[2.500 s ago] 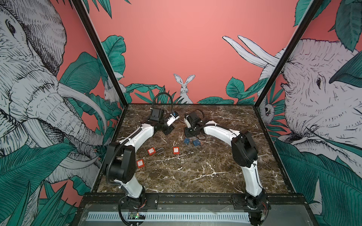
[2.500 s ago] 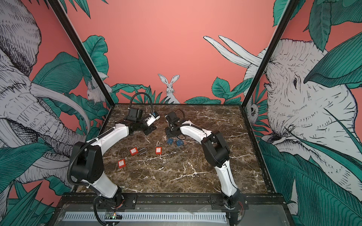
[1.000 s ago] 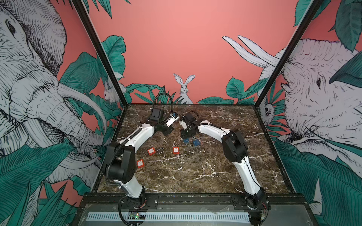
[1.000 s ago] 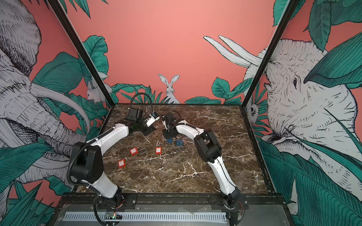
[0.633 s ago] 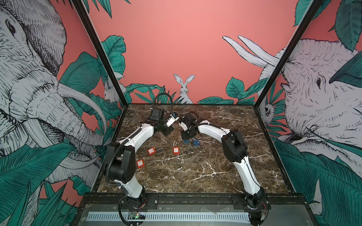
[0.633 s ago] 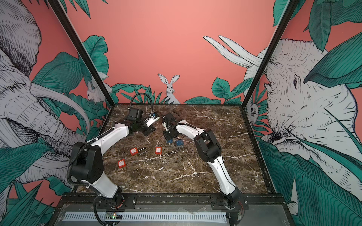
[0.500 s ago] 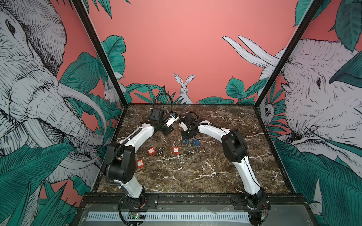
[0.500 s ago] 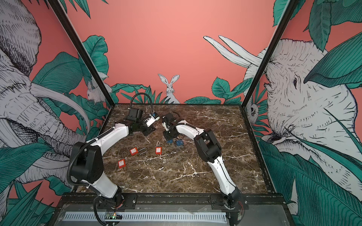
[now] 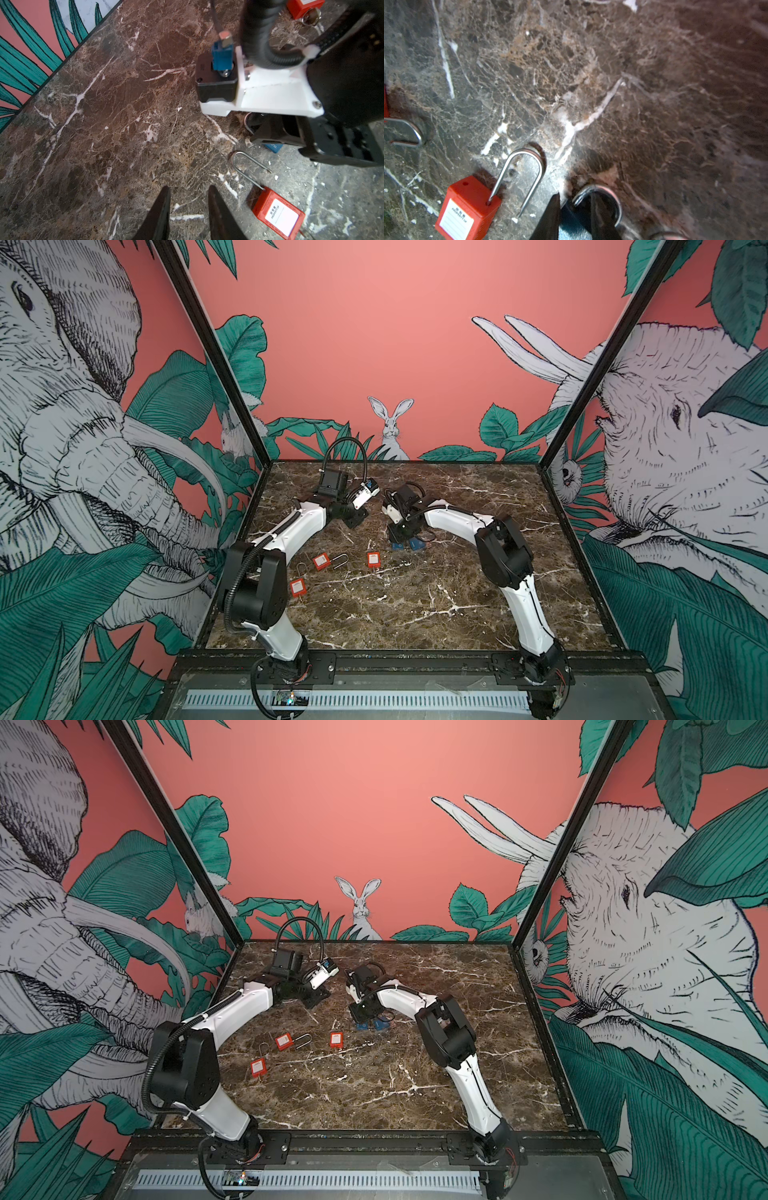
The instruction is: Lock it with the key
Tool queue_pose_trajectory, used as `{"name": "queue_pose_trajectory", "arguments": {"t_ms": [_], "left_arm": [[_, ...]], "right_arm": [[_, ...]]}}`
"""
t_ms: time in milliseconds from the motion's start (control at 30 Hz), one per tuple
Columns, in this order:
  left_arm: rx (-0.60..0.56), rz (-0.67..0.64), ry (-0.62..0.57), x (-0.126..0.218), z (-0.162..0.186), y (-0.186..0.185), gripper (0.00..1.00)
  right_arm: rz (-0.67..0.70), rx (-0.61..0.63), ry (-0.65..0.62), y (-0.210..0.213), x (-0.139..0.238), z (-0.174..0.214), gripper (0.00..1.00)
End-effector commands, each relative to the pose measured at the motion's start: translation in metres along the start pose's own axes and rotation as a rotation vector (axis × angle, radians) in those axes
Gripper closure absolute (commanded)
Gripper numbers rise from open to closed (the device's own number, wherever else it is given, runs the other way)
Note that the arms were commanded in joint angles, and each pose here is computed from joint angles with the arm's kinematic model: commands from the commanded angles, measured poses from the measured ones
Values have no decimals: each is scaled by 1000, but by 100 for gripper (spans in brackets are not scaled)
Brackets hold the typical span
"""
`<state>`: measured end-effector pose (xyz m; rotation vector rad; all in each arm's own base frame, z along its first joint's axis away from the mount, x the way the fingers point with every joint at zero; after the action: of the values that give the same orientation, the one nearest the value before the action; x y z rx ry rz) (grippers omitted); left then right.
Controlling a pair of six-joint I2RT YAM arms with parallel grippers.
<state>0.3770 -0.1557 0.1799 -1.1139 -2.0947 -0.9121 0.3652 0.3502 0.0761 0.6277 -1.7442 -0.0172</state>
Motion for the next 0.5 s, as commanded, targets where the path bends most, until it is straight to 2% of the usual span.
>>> {"name": "queue_pose_trajectory", "arguments": {"t_ms": [0, 167, 467], "left_arm": [[-15, -28, -32, 17, -10, 7, 67], [-19, -34, -34, 19, -11, 7, 67], [-20, -42, -43, 21, -15, 10, 67]], "right_arm": [[4, 14, 47, 3, 2, 13, 75], [15, 29, 16, 4, 10, 12, 72], [-28, 57, -146, 17, 37, -8, 61]]}}
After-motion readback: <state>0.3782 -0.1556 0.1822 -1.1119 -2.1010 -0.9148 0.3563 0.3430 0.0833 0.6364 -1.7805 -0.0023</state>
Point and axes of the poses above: each gripper's point midway between its finger pads, its own x axis back along the fingers, its own y axis along the line the jaws close on, z = x × y, the point moved 5 cm from there along x, back along the fingers, and after that the axes turned 14 degrees about -x, right-handed, at the moved point
